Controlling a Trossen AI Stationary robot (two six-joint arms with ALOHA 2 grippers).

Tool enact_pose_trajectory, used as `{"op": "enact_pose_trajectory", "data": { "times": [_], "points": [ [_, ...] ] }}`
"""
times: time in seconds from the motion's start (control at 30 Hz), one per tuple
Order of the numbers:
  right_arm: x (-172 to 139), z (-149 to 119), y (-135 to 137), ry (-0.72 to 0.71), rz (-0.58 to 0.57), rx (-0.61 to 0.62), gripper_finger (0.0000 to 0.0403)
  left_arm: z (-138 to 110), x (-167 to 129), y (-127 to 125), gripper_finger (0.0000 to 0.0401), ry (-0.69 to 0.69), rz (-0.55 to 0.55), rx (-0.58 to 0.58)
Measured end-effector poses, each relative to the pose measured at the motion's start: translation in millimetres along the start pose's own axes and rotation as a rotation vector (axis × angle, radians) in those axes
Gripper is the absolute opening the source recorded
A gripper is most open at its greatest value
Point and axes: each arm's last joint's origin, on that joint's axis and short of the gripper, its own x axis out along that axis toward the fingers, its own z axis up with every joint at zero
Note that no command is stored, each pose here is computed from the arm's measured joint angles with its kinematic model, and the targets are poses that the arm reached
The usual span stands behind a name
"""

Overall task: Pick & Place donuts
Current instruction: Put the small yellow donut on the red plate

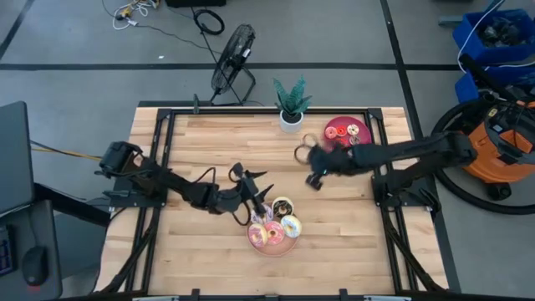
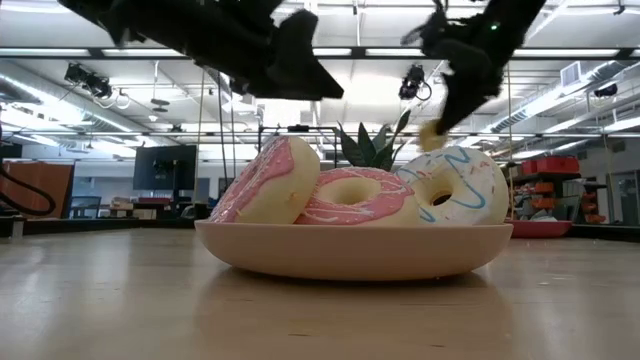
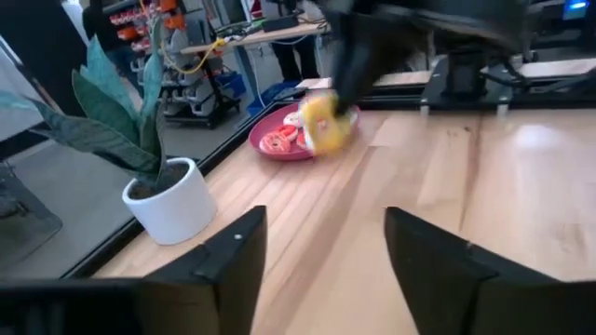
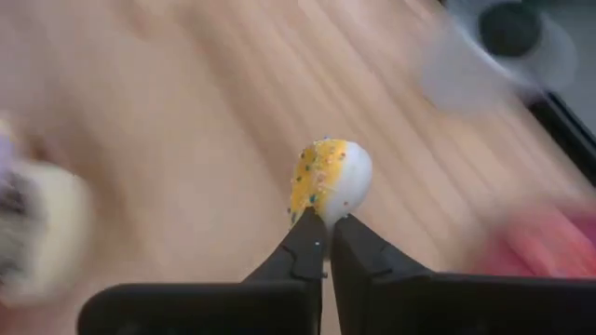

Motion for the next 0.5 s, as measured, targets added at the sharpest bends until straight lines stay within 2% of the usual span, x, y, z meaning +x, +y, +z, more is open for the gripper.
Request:
{"op": "enact_pose_trajectory", "data": {
  "times": [0.13, 0.23, 0.37, 0.5],
  "points": [
    [-25.7, -1.3, -46.2, 0.241, -0.146, 0.146, 0.0008, 5.0, -12.2, -5.5, 0.0244, -0.017, 0.013, 0.009],
    [-29.8, -6.3, -75.4, 0.380, -0.193, 0.267, 0.0008, 6.5, -20.0, -10.1, 0.0247, -0.025, 0.019, 0.037],
    [-15.5, -17.3, -104.3, 0.514, -0.189, 0.391, 0.0008, 6.4, -25.9, -14.1, 0.0247, -0.029, 0.029, 0.046],
    [10.8, -28.2, -127.2, 0.536, -0.158, 0.472, 0.0008, 6.4, -27.3, -15.0, 0.0248, -0.030, 0.032, 0.047]
  ]
}}
